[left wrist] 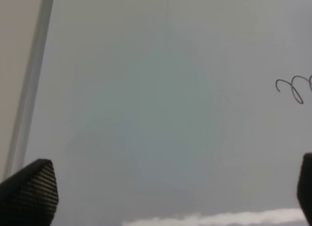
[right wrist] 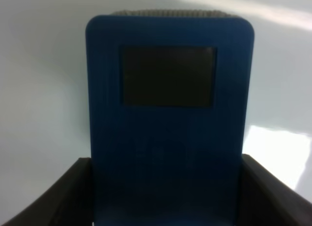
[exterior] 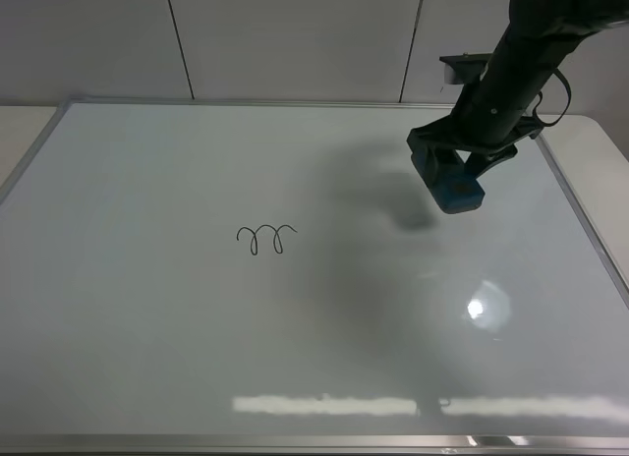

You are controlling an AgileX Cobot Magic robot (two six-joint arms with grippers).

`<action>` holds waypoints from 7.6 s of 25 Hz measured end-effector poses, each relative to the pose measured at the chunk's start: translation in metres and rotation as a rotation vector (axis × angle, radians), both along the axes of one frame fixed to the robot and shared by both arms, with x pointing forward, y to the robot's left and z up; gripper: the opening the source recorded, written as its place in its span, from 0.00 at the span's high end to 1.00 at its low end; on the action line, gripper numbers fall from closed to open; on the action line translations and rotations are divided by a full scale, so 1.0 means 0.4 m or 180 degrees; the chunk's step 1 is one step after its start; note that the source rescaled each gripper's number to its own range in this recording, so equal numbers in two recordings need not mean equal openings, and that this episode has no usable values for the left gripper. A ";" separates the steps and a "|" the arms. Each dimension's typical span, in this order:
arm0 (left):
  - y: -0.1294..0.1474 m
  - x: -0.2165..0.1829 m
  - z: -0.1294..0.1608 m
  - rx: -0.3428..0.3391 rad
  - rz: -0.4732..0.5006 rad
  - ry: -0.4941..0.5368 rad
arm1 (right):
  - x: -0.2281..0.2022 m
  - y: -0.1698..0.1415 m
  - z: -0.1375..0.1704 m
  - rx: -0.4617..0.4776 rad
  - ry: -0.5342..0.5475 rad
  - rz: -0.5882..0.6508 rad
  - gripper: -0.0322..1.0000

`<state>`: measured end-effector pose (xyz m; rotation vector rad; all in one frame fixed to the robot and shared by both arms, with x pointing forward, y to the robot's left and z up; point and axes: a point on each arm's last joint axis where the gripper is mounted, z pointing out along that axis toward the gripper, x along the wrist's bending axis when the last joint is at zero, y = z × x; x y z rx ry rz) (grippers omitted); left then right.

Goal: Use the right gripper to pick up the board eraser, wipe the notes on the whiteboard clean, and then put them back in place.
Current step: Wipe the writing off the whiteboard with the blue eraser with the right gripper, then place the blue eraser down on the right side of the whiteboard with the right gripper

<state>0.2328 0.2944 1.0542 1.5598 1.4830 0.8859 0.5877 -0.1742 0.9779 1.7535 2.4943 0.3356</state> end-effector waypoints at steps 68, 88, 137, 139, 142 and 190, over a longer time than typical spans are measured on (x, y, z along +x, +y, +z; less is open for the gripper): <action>0.000 0.000 0.000 0.0000 0.0000 0.0000 | -0.082 0.575 -0.206 -0.0076 0.0606 0.2489 0.97; 0.000 0.000 0.000 0.0000 0.0000 0.0000 | 0.080 0.407 -0.199 -0.0107 0.0529 0.1844 0.97; 0.000 0.000 0.000 0.0000 0.0000 0.0000 | -0.141 0.608 0.028 -0.0389 -0.0158 0.1886 0.97; 0.000 0.000 0.000 0.0000 0.0000 0.0000 | -0.129 0.591 0.056 -0.0392 -0.0246 0.1759 0.97; 0.000 0.000 0.000 0.0000 0.0000 0.0000 | -0.114 0.554 0.088 -0.0387 -0.0305 0.1591 0.97; 0.000 0.000 0.000 0.0000 0.0000 0.0000 | -0.174 -0.182 -0.026 -0.0159 0.0151 -0.1099 0.97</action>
